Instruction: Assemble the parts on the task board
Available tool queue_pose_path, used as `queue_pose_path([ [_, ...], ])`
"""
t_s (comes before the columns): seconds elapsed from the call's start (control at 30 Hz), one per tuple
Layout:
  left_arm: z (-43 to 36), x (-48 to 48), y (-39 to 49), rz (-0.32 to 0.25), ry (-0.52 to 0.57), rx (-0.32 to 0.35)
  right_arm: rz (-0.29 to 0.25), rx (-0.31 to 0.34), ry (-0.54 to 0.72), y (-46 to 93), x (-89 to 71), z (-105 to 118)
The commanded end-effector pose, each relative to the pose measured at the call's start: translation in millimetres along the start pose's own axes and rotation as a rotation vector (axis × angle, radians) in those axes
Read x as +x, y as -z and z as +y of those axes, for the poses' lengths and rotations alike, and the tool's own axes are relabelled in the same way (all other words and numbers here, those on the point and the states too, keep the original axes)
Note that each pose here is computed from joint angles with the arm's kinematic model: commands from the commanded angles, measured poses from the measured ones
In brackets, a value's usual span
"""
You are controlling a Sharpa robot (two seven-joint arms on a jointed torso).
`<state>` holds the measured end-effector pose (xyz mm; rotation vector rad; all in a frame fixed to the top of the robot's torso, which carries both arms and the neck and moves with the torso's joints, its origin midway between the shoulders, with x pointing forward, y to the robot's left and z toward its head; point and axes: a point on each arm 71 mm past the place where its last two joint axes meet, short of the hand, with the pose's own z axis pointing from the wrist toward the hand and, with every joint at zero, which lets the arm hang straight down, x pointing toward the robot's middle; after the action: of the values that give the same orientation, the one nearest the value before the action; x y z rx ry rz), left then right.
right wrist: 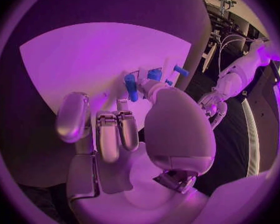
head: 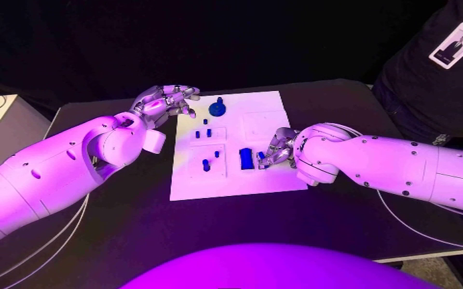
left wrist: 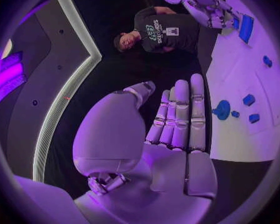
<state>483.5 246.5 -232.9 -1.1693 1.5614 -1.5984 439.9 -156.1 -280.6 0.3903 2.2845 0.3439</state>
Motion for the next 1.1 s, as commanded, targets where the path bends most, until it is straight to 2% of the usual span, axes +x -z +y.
queue_pose_path([
  [0.03, -0.5, 2.5, -0.4, 0.02, 0.002, 0.005, 0.004, -0.002, 0.01, -1.6, 1.5, -0.2],
  [0.67, -0.2, 2.3, -0.1, 0.023, -0.005, 0.001, 0.02, -0.021, 0.018, -0.4, 5.4, 4.0],
  [1.1, 0.1, 2.2, -0.3, 0.024, -0.005, 0.0, 0.011, -0.025, 0.014, 0.2, 5.8, 4.2],
])
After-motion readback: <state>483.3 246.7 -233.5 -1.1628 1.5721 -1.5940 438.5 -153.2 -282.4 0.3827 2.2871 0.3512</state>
